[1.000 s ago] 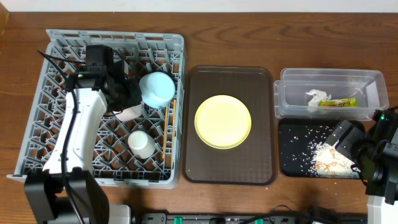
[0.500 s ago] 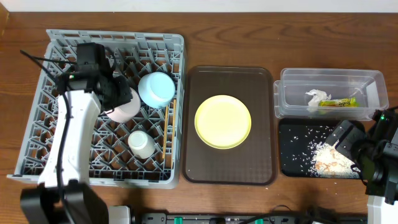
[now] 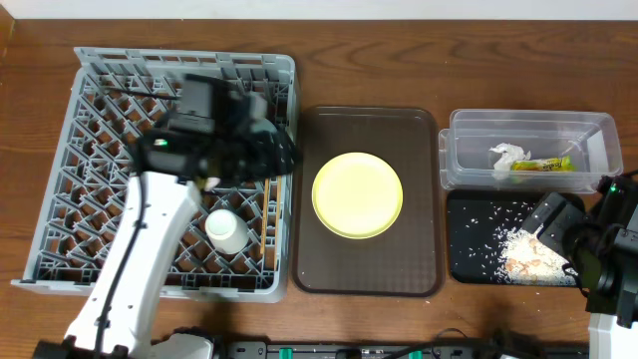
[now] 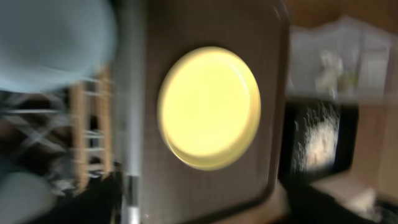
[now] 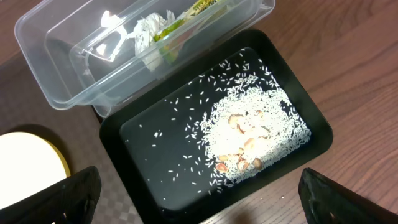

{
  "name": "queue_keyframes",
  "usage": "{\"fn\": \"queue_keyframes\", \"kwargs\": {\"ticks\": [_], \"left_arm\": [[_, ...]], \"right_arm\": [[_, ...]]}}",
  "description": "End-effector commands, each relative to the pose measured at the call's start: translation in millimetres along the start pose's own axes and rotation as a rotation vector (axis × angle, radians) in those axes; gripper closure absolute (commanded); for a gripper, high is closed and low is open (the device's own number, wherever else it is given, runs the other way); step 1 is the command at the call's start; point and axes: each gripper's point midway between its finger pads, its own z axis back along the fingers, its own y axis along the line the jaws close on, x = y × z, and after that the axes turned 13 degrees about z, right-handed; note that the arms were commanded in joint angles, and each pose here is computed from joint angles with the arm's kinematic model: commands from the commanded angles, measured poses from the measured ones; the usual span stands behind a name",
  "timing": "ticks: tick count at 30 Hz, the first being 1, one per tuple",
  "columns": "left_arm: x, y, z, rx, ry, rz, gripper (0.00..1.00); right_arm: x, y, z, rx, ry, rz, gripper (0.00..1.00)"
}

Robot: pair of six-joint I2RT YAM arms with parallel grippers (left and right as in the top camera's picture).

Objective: Sort waste into correct bins and load items into the dishwasher

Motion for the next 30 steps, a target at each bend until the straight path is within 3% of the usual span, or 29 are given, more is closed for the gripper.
{"fn": "queue_keyframes", "kwargs": {"ticks": [1,6,8,11,16,23,30], "left_arm": [[-37.4,-11.8,-33.2,0.009,0.138,-0.048,0.62],[-63.5,-21.9,-71.6,0.102,0.177,-0.185,0.87],[-73.5,-31.4,-87.2,0.103,0.189,-0.241,0.92],[-82.0,-36.6,-113.7,0.158,0.163,-0.322,0.92],[-90.3,-18.4,-158.9,0.325,0.119,-0.326,0.92],[-107.0,-4.9,-207.3,0.365,0.166,-0.298,0.92],[-144.6,-9.3,-230.0,0.298,0.316,-0.286,0.92]], "right_arm": [[3.3,-1.2,4.0,-0.004,-0.016,-0.010,0.01],[3.3,-1.2,4.0,-0.004,-0.016,-0.010,0.01],[3.3,-1.2,3.9,-0.004,-0.016,-0.010,0.01],[3.3,-1.2,3.9,-0.004,-0.016,-0.010,0.01],[3.3,-1.2,3.9,-0.004,-0.016,-0.010,0.01],[3.3,-1.2,3.9,-0.004,-0.016,-0.010,0.01],[3.3,-1.2,3.9,-0.004,-0.016,-0.010,0.01]]}}
